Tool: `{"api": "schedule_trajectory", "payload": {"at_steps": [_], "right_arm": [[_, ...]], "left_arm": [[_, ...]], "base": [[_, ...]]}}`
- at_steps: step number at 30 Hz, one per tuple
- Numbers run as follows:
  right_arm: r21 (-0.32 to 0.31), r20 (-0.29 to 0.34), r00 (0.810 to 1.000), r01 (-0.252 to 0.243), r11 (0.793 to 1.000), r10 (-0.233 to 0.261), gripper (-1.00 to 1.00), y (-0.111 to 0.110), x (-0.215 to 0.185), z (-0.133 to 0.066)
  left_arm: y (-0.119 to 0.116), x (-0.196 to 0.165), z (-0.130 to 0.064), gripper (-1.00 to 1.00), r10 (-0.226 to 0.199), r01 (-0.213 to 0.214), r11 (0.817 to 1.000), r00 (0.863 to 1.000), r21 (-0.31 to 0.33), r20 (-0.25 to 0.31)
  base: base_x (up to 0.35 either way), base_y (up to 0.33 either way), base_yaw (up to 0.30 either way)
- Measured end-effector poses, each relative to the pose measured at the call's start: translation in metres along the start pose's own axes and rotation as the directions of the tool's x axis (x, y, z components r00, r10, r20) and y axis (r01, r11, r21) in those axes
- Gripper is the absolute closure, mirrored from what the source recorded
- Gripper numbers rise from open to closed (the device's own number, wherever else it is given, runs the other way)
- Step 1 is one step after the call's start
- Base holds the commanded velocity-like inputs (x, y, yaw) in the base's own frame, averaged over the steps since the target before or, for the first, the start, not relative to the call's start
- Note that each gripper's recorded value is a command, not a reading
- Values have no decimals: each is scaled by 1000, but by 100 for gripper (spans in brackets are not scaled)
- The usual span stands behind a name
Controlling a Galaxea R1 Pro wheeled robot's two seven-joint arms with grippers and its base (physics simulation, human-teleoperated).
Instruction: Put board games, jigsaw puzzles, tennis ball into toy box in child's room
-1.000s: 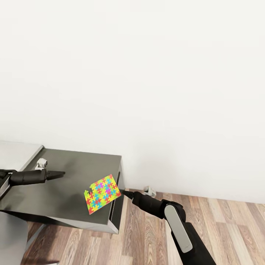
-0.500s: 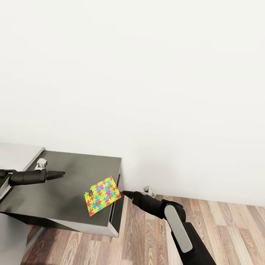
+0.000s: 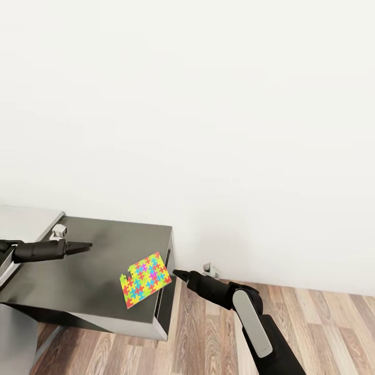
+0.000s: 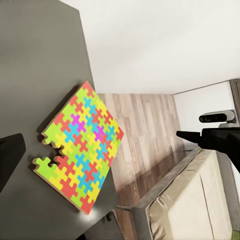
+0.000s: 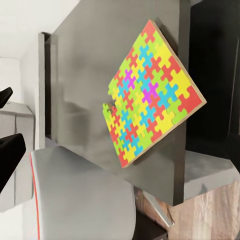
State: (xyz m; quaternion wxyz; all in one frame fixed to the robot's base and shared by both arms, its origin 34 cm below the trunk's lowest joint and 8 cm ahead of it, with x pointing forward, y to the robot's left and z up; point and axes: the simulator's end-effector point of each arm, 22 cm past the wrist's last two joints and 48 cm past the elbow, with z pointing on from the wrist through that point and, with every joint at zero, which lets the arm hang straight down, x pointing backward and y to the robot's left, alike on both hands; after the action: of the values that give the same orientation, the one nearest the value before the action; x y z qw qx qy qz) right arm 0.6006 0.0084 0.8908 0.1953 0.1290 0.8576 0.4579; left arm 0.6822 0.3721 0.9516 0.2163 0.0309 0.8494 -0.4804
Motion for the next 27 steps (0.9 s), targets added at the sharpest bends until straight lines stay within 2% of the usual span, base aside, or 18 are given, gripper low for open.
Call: {"api": "schedule_trajectory", "payload": {"at_steps": [16, 27], "right_arm": [[-12, 17, 1000, 22, 1000, -21, -100, 12, -6, -6], [-20, 28, 999, 35, 999, -35, -100, 19, -10, -10]], "left_arm": [[-12, -7, -6, -100, 22, -22, 1000, 1000, 4, 13], [-20, -11, -9, -100, 37, -37, 999, 999, 8, 22]], "base": [[-26, 0, 0], [-153, 0, 0]]}}
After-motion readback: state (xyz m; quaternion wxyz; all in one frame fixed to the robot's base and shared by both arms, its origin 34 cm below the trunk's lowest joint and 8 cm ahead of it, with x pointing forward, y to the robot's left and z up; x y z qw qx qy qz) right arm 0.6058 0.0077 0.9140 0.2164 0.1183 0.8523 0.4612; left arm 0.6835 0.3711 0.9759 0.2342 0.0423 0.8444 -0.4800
